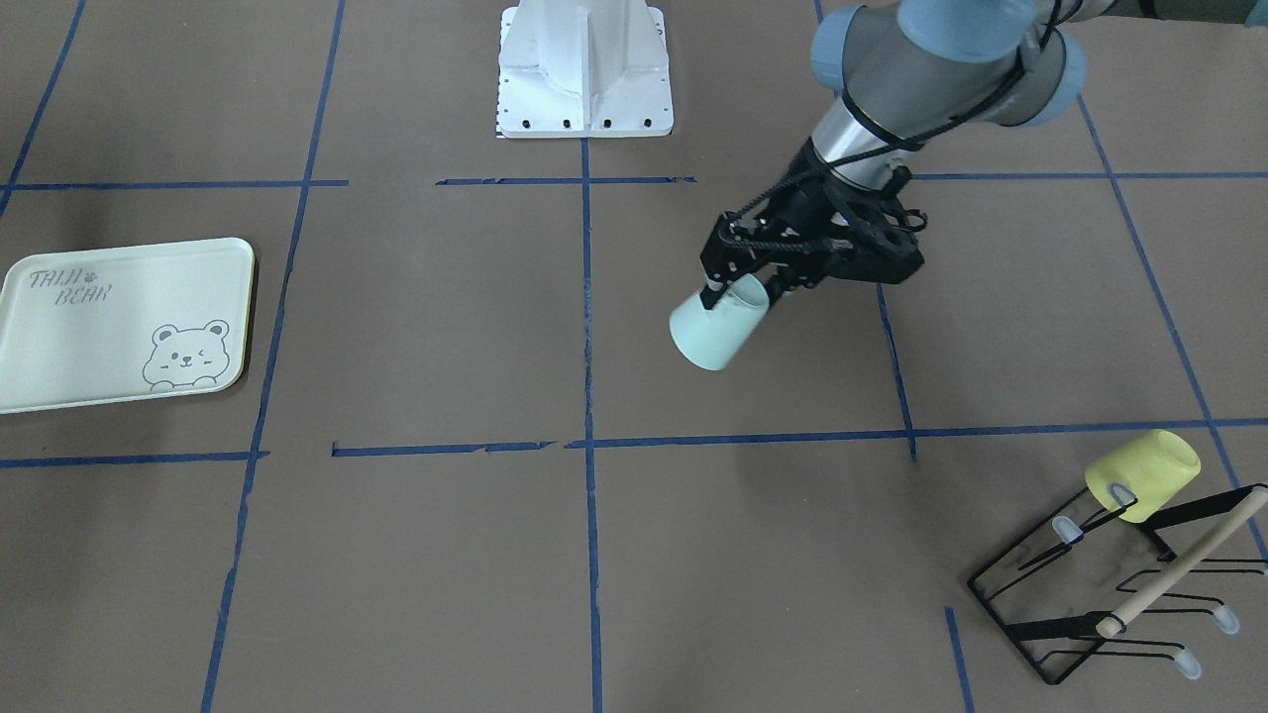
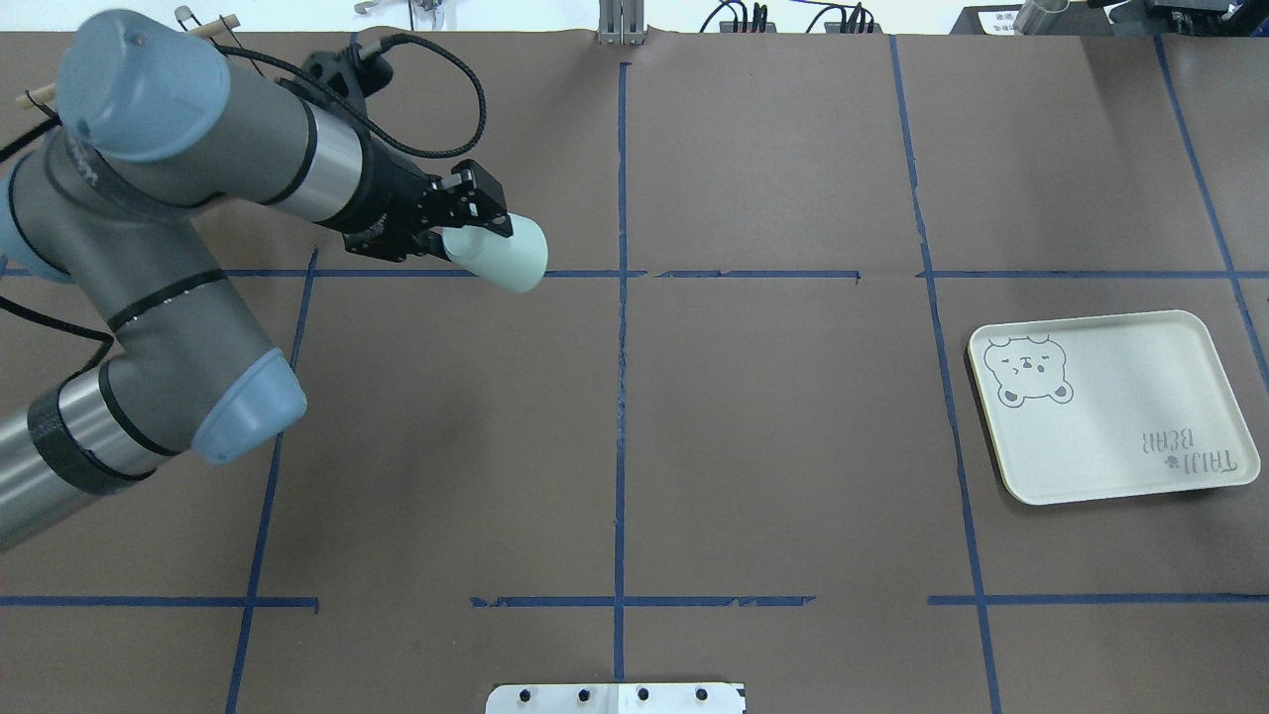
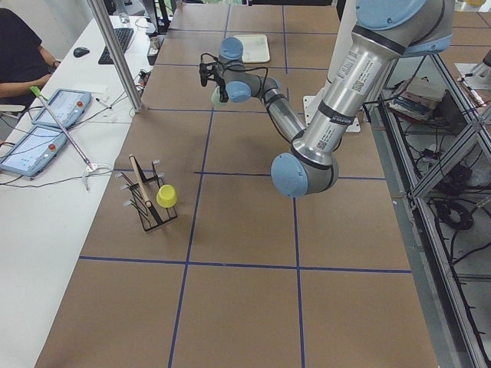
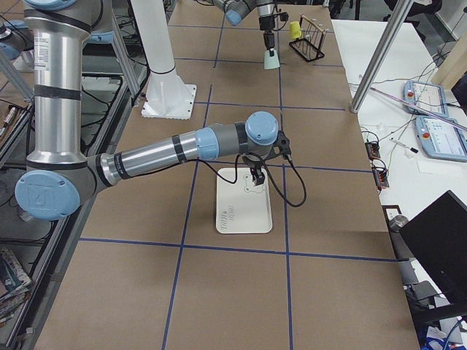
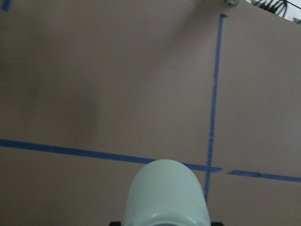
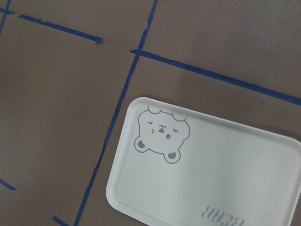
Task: Left arm grabs green cup and hands to right arm on tray
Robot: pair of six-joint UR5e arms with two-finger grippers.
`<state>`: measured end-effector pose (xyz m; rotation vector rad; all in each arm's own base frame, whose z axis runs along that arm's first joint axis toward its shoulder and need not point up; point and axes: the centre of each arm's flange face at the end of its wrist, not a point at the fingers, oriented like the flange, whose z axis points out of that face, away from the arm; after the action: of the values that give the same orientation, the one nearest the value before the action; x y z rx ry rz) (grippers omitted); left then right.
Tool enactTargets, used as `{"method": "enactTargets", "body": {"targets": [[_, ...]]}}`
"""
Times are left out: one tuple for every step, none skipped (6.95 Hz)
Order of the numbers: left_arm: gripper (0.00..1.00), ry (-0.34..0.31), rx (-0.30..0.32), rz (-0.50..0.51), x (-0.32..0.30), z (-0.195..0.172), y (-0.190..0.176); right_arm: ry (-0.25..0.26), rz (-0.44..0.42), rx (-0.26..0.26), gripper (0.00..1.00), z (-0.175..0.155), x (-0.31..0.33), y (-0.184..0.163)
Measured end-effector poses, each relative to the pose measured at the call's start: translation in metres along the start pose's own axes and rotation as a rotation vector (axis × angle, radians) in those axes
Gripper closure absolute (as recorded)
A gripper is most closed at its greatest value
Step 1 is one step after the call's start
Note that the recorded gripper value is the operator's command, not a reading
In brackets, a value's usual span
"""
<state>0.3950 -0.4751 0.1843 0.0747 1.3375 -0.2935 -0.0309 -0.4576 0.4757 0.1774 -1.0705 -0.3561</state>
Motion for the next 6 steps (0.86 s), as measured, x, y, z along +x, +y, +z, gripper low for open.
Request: {"method": "enactTargets", "body": {"targets": [[0.91,0.128,-0.051,-0.061,0.000,0.003,0.030,-0.008,-0.020,0.007,0.02,0.000,-0.019,-0.022],[0.91,0.254,-0.101,-0.098,-0.009,0.001,0.050,-0.016,-0.014,0.015,0.01,-0.002,-0.041,-0.042],[0.91,0.371,-0.146,-0.122,-0.017,-0.006,0.063,-0.027,0.002,0.020,0.01,-0.002,-0.069,-0.062],[0.91,0.468,-0.174,-0.138,-0.020,-0.016,0.070,-0.042,0.018,0.026,0.01,-0.002,-0.102,-0.079],[0.91,0.548,-0.176,-0.166,-0.020,-0.024,0.072,-0.062,0.037,0.037,0.01,-0.007,-0.133,-0.092],[0.91,0.611,-0.174,-0.204,-0.020,-0.029,0.073,-0.086,0.070,0.053,0.01,-0.017,-0.161,-0.101]]}}
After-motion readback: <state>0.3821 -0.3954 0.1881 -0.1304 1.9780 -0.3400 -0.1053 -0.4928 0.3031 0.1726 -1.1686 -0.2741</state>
